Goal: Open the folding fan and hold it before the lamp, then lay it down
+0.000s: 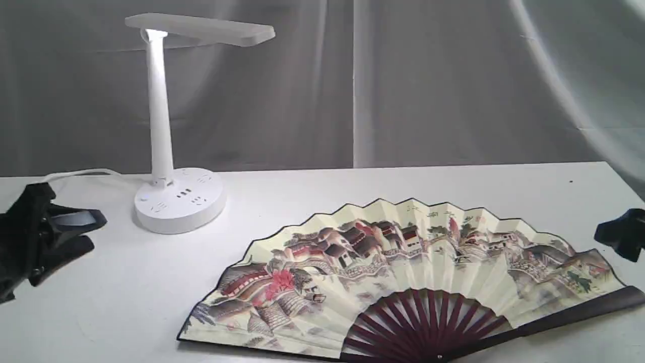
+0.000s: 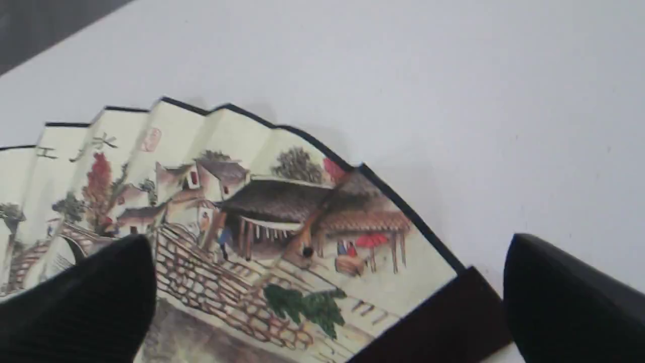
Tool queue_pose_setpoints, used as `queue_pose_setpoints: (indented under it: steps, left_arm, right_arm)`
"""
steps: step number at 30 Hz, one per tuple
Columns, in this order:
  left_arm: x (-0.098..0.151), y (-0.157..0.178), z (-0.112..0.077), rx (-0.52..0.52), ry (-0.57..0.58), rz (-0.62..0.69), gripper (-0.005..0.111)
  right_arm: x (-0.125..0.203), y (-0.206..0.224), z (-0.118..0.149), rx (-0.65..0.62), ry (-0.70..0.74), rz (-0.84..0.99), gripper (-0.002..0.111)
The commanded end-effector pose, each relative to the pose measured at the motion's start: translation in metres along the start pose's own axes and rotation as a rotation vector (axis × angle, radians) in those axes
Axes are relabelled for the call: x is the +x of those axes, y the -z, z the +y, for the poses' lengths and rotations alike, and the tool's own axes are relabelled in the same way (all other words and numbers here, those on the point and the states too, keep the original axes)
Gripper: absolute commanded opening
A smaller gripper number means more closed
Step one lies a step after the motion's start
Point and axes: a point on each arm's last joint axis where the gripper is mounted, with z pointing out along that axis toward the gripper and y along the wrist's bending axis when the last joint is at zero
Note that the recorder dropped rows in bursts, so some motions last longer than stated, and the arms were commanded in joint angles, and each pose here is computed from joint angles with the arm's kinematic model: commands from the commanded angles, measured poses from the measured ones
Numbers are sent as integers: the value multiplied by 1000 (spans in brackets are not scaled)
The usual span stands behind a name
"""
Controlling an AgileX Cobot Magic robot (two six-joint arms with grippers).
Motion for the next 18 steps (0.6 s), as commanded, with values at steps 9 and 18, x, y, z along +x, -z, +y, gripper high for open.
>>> queue_pose_setpoints:
  steps: [9,18]
  left_arm:
    - [-3,41,-60,-547,-607,-191,2]
    - [26,63,-66,-778,-704,-309,2]
  right_arm:
    - [-16,32,86,44,436,-23,19]
    - [7,39,90,451,328,146,0]
